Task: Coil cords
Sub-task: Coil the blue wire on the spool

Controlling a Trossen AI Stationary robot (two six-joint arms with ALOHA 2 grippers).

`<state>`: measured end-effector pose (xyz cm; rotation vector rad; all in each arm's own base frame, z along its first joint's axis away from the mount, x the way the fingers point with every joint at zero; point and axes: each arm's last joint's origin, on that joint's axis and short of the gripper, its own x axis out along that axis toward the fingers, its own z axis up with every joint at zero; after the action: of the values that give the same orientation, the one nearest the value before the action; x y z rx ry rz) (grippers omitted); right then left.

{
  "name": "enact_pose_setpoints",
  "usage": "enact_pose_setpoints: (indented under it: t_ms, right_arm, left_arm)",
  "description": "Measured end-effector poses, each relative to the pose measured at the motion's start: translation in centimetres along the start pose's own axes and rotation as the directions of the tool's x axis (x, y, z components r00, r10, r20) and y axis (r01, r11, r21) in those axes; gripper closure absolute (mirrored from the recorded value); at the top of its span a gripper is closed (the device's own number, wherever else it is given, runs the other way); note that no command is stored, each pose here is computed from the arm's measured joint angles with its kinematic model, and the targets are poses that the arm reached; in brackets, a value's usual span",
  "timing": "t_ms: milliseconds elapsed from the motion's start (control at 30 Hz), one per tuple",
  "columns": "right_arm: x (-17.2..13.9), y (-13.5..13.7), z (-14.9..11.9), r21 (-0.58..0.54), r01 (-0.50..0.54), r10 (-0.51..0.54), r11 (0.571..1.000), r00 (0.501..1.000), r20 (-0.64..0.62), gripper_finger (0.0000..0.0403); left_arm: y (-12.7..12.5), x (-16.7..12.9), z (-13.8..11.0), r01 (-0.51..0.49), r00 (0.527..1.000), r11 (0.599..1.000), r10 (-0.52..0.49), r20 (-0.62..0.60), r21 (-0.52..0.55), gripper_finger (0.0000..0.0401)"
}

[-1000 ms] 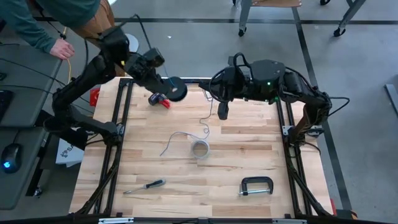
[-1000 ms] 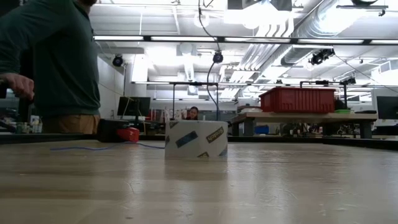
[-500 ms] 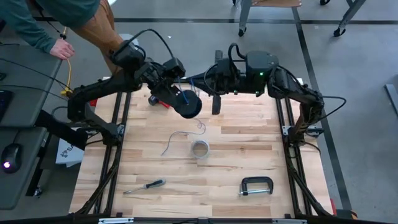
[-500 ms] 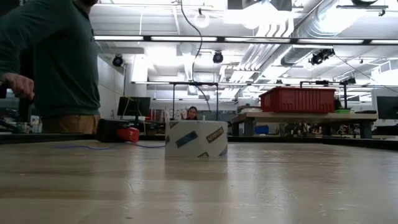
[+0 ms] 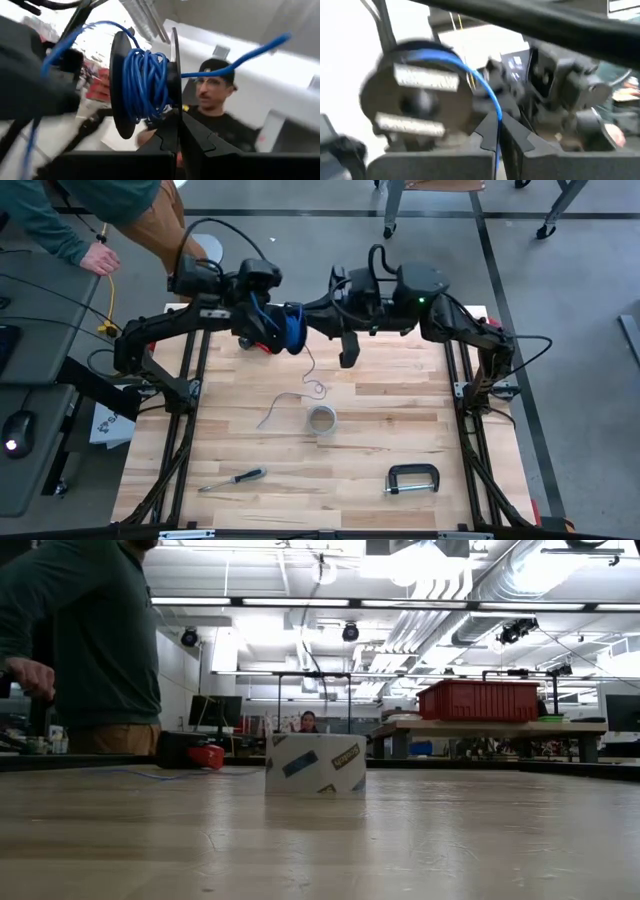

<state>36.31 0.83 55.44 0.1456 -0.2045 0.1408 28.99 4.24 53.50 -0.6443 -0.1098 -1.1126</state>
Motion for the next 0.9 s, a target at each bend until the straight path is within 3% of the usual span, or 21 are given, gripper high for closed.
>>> enact_pose_setpoints:
  t_ms: [167,267,400,600,767,900]
  right_arm:
    - [-0.1,0.2,0.9,0.089,-0.020,0.012,0.996,0.996,0.088,0.0403]
    - [-0.1,0.2,0.9,0.175,-0.022,0.005,0.984,0.995,0.097,0.0403]
    - [0.0,0.0,0.8,0.297,-0.036,0.013,0.954,0.997,0.079,0.0403]
    - [0.9,-0.4,-0.7,0.404,-0.057,0.061,0.913,0.998,0.004,0.0393]
    - [1.0,0.1,-1.0,0.417,-0.083,0.099,0.905,0.995,-0.015,0.0319]
    - [1.2,0.6,-1.6,0.395,-0.075,0.105,0.916,0.993,-0.056,0.0252]
  left_arm:
    - [-0.1,0.2,-0.1,0.010,1.000,0.985,-0.007,-0.020,0.170,0.0401]
    - [-0.1,0.4,-0.3,0.021,0.999,0.982,-0.014,-0.038,0.189,0.0401]
    - [-0.1,0.5,-0.4,0.029,0.997,0.995,-0.023,-0.070,0.098,0.0401]
    - [-0.2,0.5,-0.6,0.019,0.991,0.992,-0.034,-0.129,-0.121,0.0401]
    - [-0.2,0.6,-0.8,-0.003,0.987,0.960,-0.042,-0.155,-0.281,0.0401]
    - [-0.2,0.6,-0.8,-0.018,0.986,0.938,-0.041,-0.163,-0.345,0.0401]
